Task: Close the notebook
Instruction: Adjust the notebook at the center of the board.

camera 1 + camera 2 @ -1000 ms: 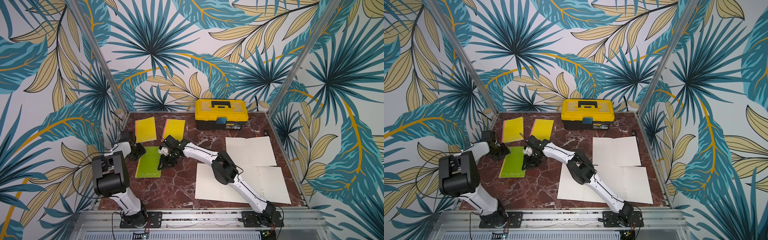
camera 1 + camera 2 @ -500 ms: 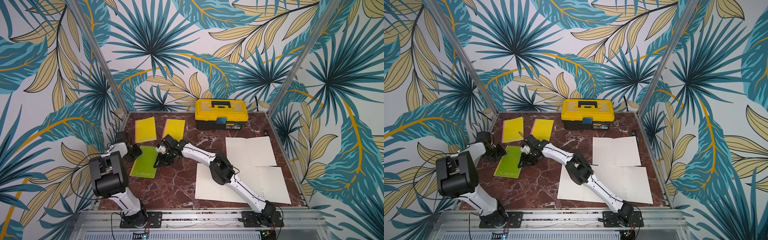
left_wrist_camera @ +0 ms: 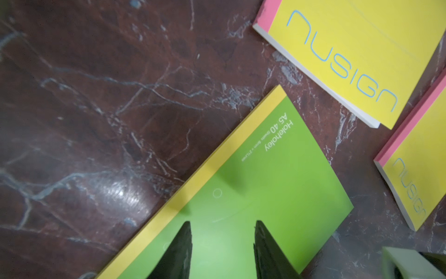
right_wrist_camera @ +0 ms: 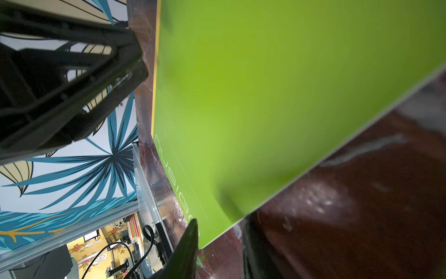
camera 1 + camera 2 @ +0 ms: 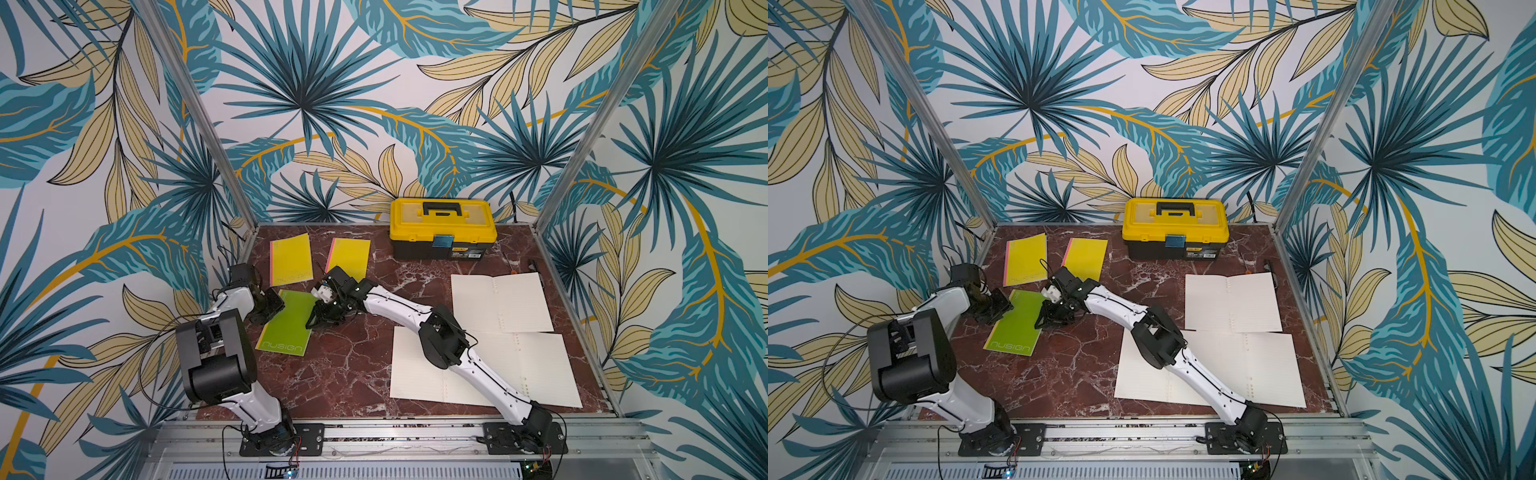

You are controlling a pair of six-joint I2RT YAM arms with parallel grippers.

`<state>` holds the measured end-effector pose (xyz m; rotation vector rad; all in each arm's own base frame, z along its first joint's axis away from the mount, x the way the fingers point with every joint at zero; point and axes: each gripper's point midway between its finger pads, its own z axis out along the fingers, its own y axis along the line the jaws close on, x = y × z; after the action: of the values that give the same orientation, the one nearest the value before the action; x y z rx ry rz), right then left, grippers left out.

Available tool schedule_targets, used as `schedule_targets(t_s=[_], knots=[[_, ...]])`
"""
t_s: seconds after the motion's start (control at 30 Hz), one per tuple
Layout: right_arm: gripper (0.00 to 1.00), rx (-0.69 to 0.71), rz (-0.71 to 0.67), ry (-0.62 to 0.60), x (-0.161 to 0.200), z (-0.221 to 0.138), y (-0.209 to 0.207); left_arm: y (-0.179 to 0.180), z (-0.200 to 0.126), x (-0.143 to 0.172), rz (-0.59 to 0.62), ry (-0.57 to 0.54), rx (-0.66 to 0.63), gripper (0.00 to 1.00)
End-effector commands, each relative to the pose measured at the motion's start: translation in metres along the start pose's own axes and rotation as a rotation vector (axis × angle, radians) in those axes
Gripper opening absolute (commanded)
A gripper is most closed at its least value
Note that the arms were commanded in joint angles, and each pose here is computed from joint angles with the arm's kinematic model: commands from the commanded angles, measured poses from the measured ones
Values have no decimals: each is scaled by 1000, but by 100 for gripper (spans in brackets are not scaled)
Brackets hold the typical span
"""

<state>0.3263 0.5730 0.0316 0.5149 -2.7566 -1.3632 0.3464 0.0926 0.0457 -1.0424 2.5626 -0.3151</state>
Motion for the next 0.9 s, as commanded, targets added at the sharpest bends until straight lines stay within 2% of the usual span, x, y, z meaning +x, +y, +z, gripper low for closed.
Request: schedule_targets(t_s=[0.0, 0.63, 0.87], knots=[[33, 125, 67, -16, 2, 16, -51, 4, -6, 4, -1, -4, 11, 44], [35, 101, 75, -133, -30, 15, -52, -4, -17, 6, 1, -19, 56, 43], [35, 73, 36, -204, -50, 12, -51, -14, -26, 4, 6, -35, 102, 43]])
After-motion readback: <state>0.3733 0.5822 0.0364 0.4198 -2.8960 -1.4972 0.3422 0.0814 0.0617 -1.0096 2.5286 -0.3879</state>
